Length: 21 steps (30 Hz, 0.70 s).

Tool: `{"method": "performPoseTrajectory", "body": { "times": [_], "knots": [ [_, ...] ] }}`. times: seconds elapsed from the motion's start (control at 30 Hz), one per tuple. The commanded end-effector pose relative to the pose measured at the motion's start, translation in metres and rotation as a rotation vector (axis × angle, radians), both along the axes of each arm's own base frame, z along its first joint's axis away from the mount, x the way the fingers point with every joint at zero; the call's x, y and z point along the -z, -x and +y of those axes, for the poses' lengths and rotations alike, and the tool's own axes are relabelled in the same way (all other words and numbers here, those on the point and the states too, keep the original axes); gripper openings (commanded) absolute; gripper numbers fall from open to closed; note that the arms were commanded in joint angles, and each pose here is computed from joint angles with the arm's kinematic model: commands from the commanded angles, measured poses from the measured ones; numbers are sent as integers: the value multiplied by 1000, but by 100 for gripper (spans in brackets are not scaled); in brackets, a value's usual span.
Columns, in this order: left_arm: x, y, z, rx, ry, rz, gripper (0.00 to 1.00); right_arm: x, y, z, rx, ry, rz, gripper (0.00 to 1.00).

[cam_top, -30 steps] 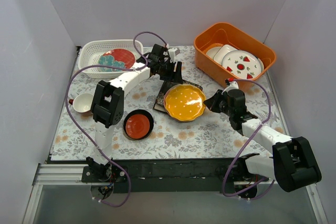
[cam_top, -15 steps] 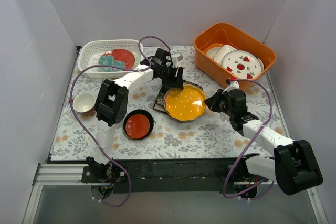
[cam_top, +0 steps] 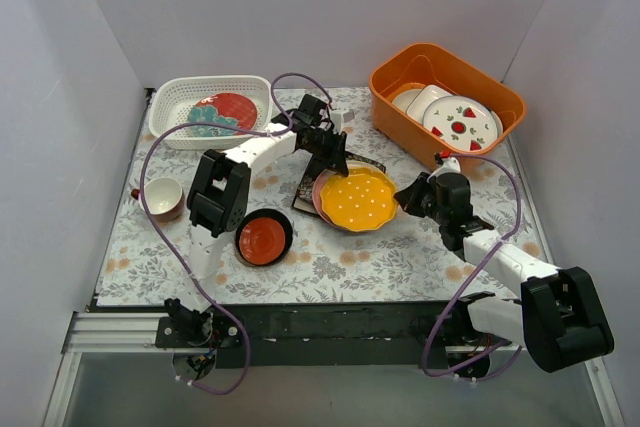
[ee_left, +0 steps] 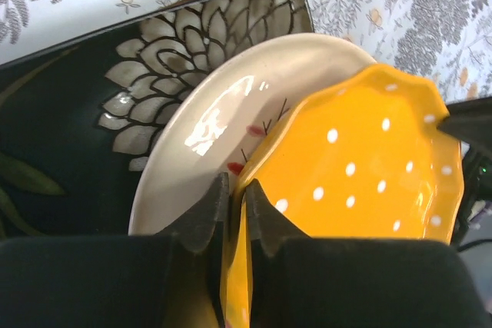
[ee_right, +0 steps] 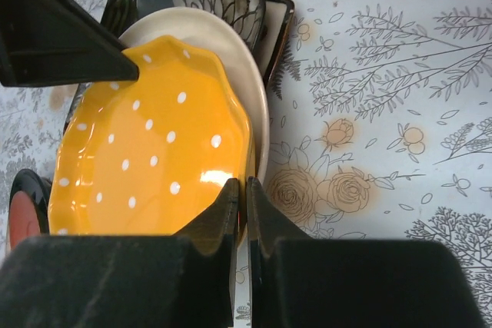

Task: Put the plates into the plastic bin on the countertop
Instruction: Pick up the plate at the center of the board.

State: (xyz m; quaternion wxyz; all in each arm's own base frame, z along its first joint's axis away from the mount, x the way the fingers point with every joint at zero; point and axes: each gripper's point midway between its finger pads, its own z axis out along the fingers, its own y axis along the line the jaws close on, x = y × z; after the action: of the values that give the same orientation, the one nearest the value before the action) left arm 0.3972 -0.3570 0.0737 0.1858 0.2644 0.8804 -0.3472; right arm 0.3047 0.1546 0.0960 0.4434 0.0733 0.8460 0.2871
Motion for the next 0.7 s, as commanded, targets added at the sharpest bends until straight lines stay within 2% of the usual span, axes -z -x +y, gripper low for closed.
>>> {"method": "performPoseTrajectory", "body": {
  "times": [0.0,0.2,0.3,0.33,0.37,0.4,0.47,0.5,0.6,0.67],
  "knots": [
    [-1,12,-10,28,10,38,0,-47,-13,13,-31,-82,-153,1],
    [-11,9,-8,11,6,11,0,-47,-13,14,-44,-88,-151,1],
    [-17,5,-6,-19,-3,2,0,-46,-12,15,-58,-91,-148,14],
    [-22,3,-7,-23,5,-4,0,-48,-11,16,-61,-92,-153,27],
    [-25,2,-6,-37,11,5,0,-48,-11,15,-63,-92,-154,33],
    [-28,1,-5,-43,18,10,0,-47,-11,15,-63,-90,-153,43],
    [-38,-3,-4,-64,38,10,0,-48,-11,14,-56,-90,-154,52],
    [-41,-5,-3,-66,49,13,0,-48,-10,13,-54,-90,-156,60],
    [-51,-9,2,-83,78,24,0,-50,-10,11,-46,-89,-164,71],
    [-57,-14,7,-100,90,19,0,-52,-9,10,-43,-90,-171,74]
  ]
}}
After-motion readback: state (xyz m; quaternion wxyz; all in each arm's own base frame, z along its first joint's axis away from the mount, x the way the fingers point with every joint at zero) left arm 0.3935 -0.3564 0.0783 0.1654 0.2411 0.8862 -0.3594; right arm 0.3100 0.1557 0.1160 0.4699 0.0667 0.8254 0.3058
